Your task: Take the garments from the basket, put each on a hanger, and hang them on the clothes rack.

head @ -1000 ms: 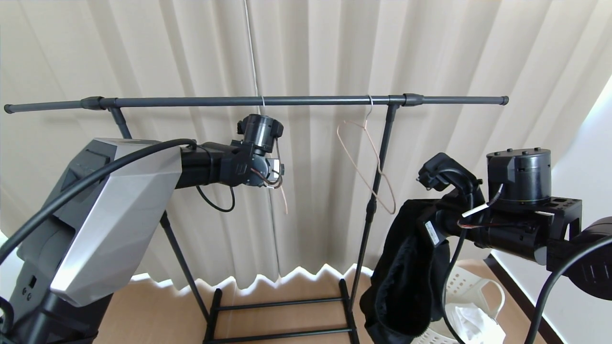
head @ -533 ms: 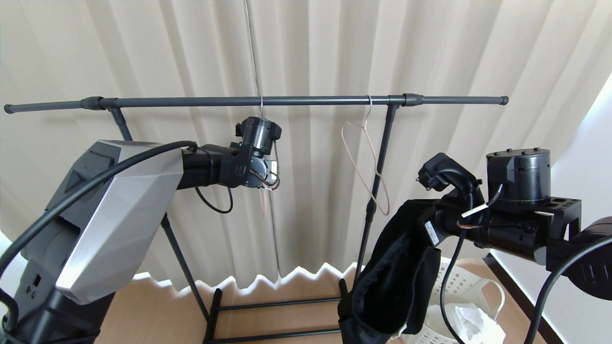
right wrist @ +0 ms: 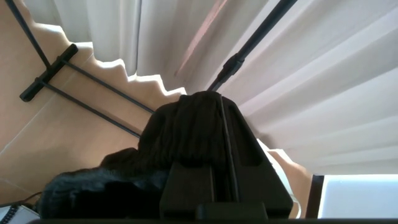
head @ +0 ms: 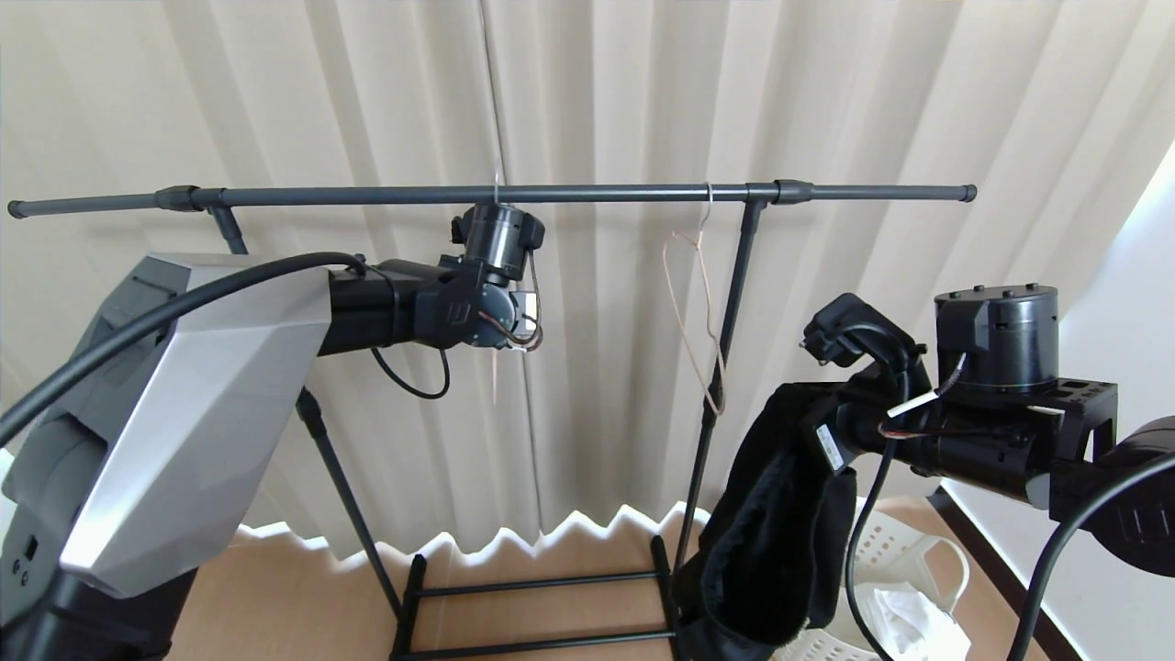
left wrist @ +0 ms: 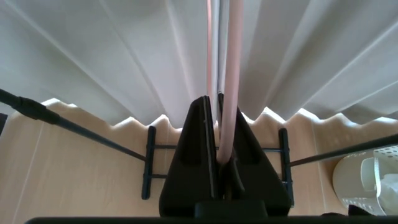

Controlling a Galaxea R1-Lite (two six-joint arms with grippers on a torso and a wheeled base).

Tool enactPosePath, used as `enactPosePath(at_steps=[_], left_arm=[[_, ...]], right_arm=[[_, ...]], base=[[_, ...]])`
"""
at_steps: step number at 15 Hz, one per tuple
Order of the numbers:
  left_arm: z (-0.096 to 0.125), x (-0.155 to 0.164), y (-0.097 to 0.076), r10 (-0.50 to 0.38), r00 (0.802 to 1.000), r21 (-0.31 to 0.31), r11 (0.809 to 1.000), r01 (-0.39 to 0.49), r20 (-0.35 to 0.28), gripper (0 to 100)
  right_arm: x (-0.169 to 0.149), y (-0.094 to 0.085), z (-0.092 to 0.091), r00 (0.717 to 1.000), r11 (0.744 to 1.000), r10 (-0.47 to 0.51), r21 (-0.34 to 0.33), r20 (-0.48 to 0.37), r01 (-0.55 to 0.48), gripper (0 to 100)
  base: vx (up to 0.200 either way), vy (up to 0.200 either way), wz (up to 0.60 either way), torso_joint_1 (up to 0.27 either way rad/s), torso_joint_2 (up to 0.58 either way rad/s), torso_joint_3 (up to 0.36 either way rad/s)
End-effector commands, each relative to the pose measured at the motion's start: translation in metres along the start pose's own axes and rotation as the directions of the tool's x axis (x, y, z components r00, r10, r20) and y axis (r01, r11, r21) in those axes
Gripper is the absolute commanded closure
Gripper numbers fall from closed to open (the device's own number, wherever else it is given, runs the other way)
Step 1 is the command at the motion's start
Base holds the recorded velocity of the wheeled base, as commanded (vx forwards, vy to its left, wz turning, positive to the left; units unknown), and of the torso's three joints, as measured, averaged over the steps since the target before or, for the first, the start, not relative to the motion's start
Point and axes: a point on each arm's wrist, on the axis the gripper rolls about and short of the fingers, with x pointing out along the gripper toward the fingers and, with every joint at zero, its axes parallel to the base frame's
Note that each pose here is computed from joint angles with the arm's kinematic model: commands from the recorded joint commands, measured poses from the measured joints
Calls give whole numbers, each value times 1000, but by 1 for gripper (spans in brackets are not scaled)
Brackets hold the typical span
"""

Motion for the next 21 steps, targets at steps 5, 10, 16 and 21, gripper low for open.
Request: enactPosePath(at_steps=[5, 10, 16, 21], left_arm=[[9, -44, 2, -38, 999, 22, 999, 38, 7, 100], [-6, -69, 6, -47, 998, 63, 997, 49, -39, 100], [-18, -96, 10, -76, 996, 88, 993, 80, -42, 100], [-54, -127, 21, -102, 990, 144, 983, 114, -93, 100]], right_arm=[[0, 0, 0, 1000, 1000, 0, 0, 2, 0, 100], [0, 0, 0, 1000, 1000, 0, 0, 2, 0, 100], [-3, -1, 4, 1000, 1000, -2, 0, 19, 2, 100], [-16, -8, 14, 995, 996, -91, 12, 50, 90, 100]], base=[[0, 0, 0, 0, 0, 0], [0, 0, 0, 0, 0, 0], [0, 0, 0, 0, 0, 0], [0, 0, 0, 0, 0, 0]])
